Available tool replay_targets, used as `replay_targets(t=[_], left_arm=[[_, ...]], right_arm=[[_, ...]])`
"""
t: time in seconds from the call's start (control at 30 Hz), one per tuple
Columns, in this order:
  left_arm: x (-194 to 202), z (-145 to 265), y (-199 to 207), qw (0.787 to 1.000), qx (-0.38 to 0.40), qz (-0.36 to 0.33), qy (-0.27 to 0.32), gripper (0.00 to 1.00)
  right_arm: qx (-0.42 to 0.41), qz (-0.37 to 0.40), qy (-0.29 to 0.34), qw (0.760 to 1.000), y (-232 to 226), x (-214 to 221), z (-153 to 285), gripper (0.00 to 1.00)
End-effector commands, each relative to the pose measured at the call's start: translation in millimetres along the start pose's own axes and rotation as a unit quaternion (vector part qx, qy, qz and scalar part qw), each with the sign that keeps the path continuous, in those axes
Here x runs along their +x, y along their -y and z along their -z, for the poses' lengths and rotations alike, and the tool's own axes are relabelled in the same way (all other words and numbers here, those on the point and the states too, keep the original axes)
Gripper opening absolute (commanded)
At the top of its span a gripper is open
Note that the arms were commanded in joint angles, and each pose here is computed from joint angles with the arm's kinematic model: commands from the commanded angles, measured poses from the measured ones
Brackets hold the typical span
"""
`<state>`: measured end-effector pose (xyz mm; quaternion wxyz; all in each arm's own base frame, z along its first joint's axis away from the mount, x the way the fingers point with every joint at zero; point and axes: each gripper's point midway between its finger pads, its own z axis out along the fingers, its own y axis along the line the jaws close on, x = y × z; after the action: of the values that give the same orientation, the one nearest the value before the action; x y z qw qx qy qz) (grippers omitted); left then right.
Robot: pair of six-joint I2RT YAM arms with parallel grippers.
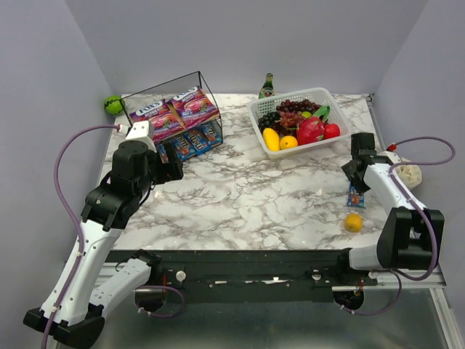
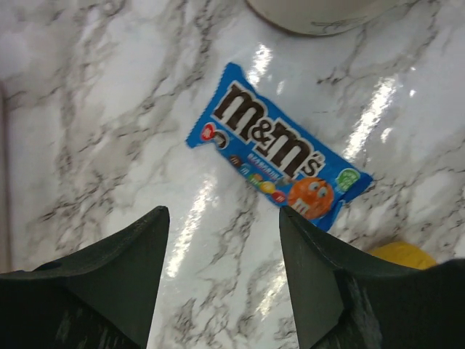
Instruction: Place and organize the candy bags onto the shelf
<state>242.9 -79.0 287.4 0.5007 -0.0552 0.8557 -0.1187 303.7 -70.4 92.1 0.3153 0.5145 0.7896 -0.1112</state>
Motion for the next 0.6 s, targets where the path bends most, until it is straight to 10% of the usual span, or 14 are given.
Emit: replay_targets(t=[0.0, 0.57], left_arm=[[-1.8, 2.5, -0.1, 1.0, 0.004, -0.003, 0.005, 0.99], [-0.4, -1.7, -4.2, 1.0, -0.008, -0.007, 0.003, 0.99]], right_arm=[[0.057, 0.029, -0.034, 0.997, 28.7, -2.8, -16.7, 0.71], [0.033, 0.064, -0.145, 0.987, 21.1, 27.1, -51.3, 0.71]])
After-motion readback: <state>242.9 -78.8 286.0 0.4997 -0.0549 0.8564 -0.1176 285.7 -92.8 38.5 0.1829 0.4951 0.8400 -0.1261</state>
